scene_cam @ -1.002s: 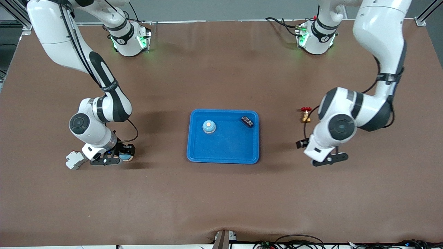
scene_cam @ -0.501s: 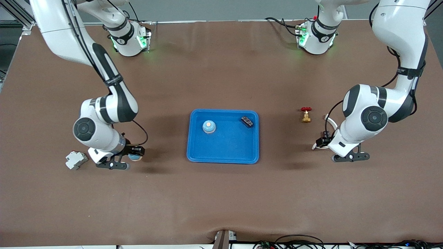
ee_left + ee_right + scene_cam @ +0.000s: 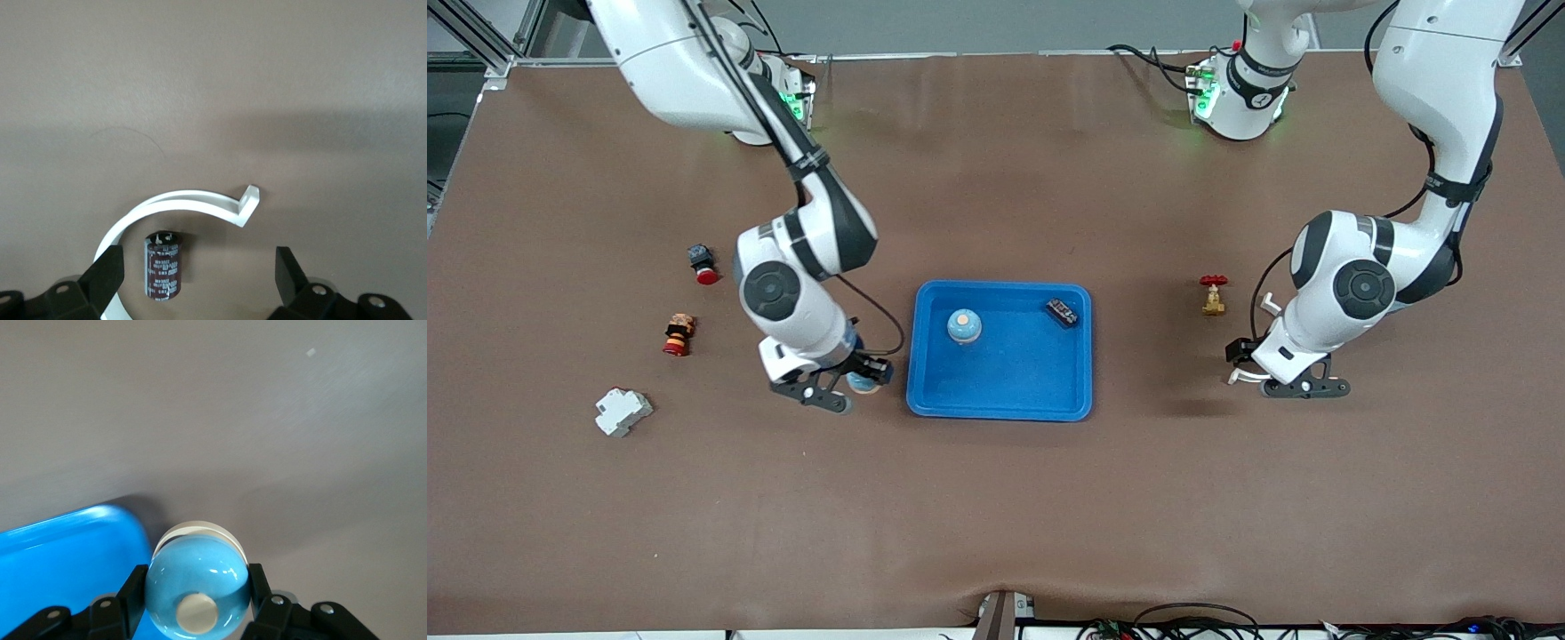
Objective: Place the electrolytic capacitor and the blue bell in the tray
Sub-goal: 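Carry the bell into the tray with the right gripper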
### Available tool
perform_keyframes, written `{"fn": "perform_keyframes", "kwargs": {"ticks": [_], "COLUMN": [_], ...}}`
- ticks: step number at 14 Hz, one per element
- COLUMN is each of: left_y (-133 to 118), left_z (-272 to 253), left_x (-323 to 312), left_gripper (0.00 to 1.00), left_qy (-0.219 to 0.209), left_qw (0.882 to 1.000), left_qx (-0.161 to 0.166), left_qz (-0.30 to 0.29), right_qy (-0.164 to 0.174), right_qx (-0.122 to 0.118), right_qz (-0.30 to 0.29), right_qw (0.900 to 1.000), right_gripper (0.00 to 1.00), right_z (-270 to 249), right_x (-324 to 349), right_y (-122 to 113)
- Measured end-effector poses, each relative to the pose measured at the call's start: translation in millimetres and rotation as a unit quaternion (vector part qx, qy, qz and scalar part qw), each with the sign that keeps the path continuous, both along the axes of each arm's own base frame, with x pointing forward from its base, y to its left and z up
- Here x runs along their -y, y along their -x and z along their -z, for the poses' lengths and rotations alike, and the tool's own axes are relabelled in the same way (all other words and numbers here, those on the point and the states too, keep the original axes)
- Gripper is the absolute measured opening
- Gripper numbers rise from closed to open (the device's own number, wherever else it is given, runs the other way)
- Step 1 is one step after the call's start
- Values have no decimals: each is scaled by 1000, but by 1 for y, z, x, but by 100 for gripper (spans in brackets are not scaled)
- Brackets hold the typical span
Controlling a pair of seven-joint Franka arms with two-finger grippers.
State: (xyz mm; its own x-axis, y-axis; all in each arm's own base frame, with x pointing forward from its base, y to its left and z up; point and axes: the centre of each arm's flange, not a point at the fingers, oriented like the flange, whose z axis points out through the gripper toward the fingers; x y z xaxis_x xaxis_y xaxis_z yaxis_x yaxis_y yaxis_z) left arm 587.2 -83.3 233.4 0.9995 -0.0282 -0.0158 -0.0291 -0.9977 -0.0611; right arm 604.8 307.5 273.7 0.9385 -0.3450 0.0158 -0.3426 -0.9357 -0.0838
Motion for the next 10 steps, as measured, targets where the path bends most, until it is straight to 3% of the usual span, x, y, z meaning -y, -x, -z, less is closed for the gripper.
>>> {"fn": "perform_keyframes", "kwargs": {"ticks": [7, 10], "left_y": [12, 15], "left_z": [17, 23], "left_x": [-17, -20], "left_gripper": [100, 100], "left_qy": [-2, -2], "left_qw": [1000, 1000], "left_qx": [-20, -27], "left_qz": [-13, -15], "right_qy": [5, 18], "right_qx": [-14, -7], "right_qz": [69, 82], "right_qw": [997, 996], "right_gripper": [65, 65], "right_z": [22, 34], "right_x": [-70, -91], "right_y": [36, 42]}}
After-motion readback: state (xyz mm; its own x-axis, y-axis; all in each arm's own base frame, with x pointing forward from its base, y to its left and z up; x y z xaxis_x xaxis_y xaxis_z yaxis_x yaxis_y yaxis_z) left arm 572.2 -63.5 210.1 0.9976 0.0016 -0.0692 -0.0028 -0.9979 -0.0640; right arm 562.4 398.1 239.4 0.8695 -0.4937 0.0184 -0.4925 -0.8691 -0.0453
